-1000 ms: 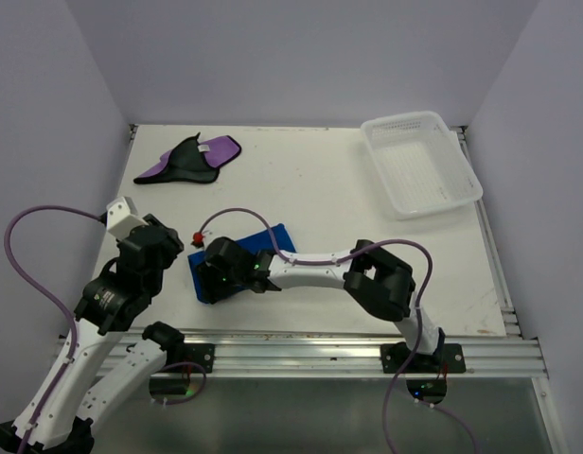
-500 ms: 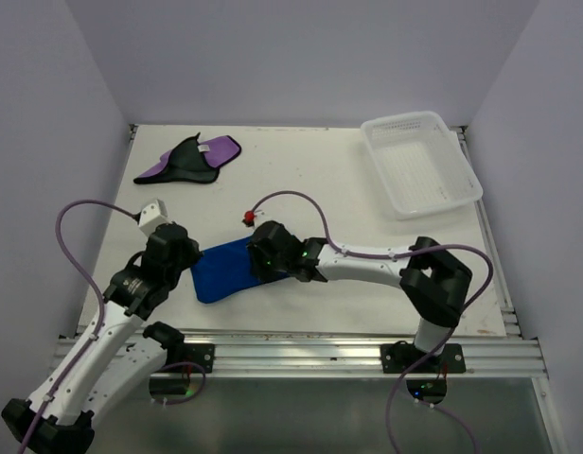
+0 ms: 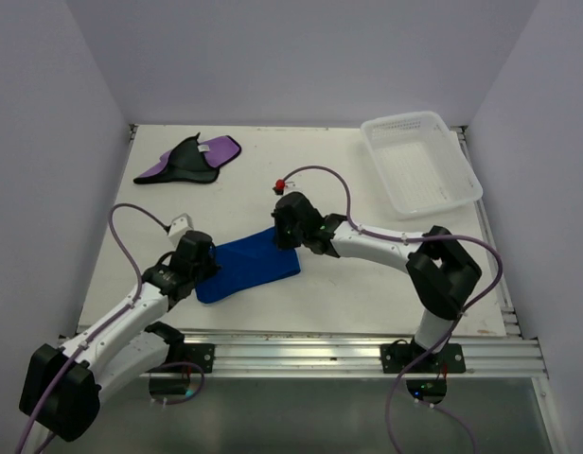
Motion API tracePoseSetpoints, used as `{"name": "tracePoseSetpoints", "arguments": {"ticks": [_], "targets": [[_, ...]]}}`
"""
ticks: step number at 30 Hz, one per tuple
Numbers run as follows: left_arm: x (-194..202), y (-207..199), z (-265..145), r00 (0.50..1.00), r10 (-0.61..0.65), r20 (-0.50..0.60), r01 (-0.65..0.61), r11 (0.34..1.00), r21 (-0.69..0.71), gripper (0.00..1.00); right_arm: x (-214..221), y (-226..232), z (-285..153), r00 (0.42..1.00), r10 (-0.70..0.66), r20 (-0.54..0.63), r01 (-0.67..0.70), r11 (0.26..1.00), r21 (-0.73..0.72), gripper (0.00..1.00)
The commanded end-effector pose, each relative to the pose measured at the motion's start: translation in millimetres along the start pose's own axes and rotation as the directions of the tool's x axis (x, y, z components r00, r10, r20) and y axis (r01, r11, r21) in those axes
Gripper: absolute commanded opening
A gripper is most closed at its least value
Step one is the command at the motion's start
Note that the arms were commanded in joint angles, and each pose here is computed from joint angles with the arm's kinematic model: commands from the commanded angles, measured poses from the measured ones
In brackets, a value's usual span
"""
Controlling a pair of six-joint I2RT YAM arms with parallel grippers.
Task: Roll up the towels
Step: Fold the towel
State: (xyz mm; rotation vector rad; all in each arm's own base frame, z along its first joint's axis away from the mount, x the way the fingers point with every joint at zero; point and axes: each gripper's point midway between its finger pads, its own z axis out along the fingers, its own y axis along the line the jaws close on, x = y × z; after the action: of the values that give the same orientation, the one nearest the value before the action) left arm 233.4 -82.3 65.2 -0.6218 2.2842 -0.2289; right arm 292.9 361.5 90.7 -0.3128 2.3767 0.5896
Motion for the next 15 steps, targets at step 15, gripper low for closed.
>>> {"name": "tracePoseSetpoints", "arguments": {"ticks": [15], "targets": [[24.1,57.2,25.2,0.99,-0.131,0.051,0.14,0.953,-0.269,0.0,-40.3,-10.6,30.5,0.999,0.02,0.029,-0.021,0.999,0.044,0.0]]}}
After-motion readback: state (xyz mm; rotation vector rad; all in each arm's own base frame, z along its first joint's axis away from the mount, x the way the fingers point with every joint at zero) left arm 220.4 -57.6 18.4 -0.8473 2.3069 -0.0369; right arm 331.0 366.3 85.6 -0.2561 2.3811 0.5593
